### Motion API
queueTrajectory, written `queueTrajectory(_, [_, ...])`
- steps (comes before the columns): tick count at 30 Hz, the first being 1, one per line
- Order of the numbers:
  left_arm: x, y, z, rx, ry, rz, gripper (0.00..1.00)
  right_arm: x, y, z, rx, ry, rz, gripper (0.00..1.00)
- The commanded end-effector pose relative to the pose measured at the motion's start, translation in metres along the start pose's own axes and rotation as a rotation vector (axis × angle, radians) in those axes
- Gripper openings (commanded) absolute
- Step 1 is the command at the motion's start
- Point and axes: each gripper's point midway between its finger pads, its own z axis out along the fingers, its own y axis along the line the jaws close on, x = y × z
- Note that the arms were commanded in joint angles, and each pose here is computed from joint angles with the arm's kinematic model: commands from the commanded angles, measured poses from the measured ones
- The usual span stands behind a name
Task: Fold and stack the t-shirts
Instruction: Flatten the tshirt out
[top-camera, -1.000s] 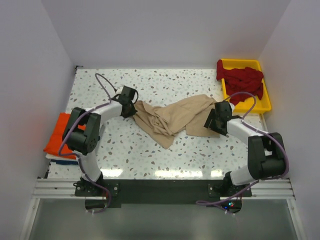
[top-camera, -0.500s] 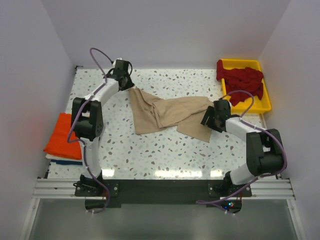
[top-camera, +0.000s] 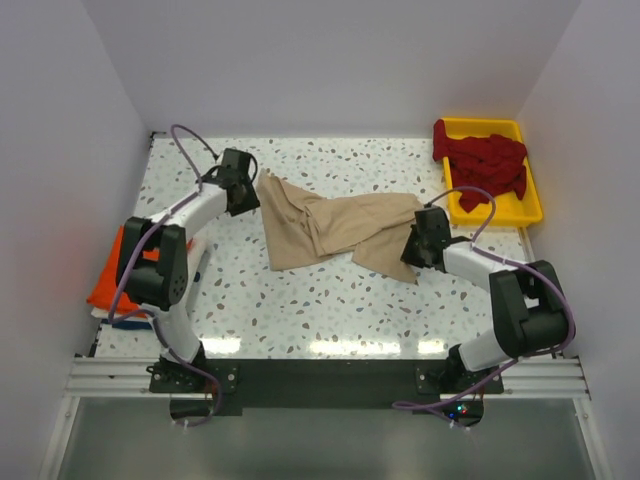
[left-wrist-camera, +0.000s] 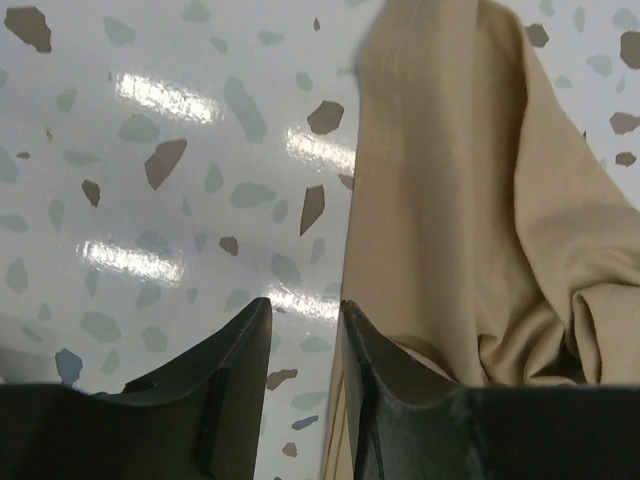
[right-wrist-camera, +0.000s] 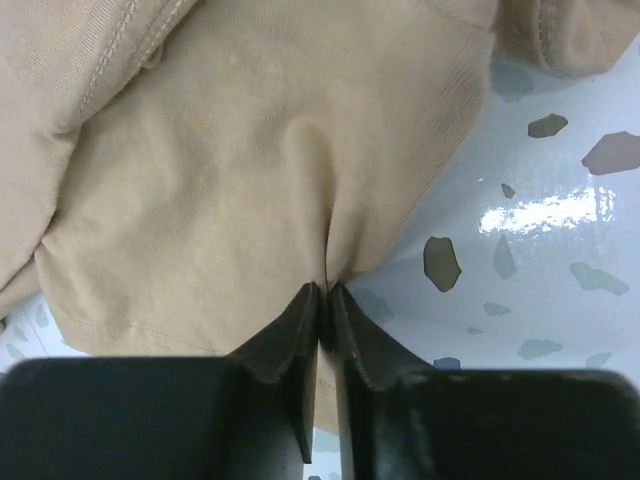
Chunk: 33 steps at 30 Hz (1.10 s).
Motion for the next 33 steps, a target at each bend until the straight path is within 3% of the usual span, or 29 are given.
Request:
queueTrajectory(1, [0.012,-0.012,-0.011,0.029,-0.026,0.005,0.38,0.004,-0.007,-0.01,0.026,0.016,-0.027,0.11])
queueTrajectory(3, [0.025,-0.016,-0.007,0.04,0.0,0.035,0.35,-0.006,-0.006,-0.022,0.031,-0.011,-0.037,0.05])
queueTrajectory(10, [0.052,-0.045,-0.004,0.134,0.044,0.121,0.3,-0.028,0.002,-0.05,0.009,-0.067,-0.077,0.04])
queueTrajectory(20, [0.067,-0.04,0.017,0.086,0.091,0.147,0.28,-0.032,0.009,-0.054,-0.015,-0.073,-0.072,0.04])
queueTrajectory(27, [0.073,-0.035,0.021,0.071,0.1,0.158,0.34,-0.031,0.009,-0.054,-0.02,-0.07,-0.066,0.04])
queueTrajectory(33, [0.075,-0.037,0.017,0.07,0.097,0.165,0.31,-0.031,0.01,-0.055,-0.022,-0.072,-0.064,0.04])
